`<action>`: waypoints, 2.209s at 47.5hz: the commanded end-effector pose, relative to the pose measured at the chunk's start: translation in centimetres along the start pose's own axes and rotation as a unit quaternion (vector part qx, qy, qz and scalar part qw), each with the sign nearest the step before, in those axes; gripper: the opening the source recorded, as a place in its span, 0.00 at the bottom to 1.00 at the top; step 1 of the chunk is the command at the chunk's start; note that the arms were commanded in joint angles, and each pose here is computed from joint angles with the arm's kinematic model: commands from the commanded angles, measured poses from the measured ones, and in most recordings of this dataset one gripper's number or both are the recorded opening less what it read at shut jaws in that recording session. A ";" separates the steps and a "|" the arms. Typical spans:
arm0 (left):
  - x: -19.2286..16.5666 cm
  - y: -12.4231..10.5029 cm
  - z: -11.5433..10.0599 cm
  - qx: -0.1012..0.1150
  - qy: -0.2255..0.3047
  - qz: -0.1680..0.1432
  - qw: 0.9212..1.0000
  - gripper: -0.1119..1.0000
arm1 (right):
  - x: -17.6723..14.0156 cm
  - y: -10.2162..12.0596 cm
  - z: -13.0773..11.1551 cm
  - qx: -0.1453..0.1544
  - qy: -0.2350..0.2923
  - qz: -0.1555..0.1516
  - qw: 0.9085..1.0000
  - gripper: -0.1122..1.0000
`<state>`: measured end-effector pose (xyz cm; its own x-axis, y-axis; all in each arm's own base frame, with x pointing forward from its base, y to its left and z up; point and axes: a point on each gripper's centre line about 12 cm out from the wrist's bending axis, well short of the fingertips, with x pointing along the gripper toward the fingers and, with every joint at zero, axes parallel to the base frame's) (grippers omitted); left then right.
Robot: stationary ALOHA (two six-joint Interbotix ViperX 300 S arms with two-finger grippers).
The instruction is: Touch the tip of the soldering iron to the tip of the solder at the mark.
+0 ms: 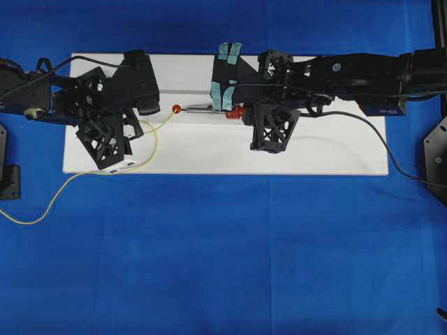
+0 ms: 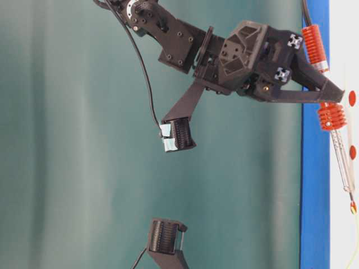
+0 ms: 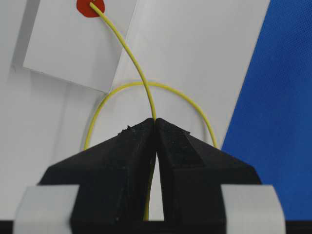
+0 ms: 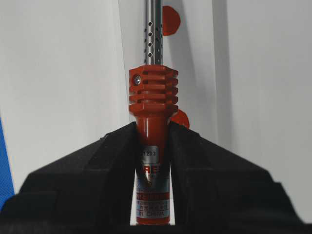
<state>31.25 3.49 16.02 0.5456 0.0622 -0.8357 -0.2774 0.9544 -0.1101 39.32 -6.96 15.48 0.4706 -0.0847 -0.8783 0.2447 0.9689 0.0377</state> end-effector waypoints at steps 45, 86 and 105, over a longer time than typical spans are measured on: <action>-0.4 -0.1 0.8 -0.001 -0.014 -0.003 1.000 0.12 | -0.8 0.2 1.2 -0.002 -0.023 0.002 1.000 0.16; -7.1 -0.3 0.1 0.009 -0.047 -0.013 0.999 0.12 | -0.8 0.2 1.2 0.000 -0.023 0.002 1.000 0.16; -7.4 -0.3 -0.6 0.010 -0.041 -0.013 0.999 0.12 | -3.2 0.0 1.5 -0.009 -0.040 -0.003 0.999 0.16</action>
<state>26.62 2.61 21.20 0.5976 0.0603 -0.7995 -0.2517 0.9609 -0.1157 39.17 -7.02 16.23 0.4800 -0.0932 -0.8723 0.2399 0.9704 0.0283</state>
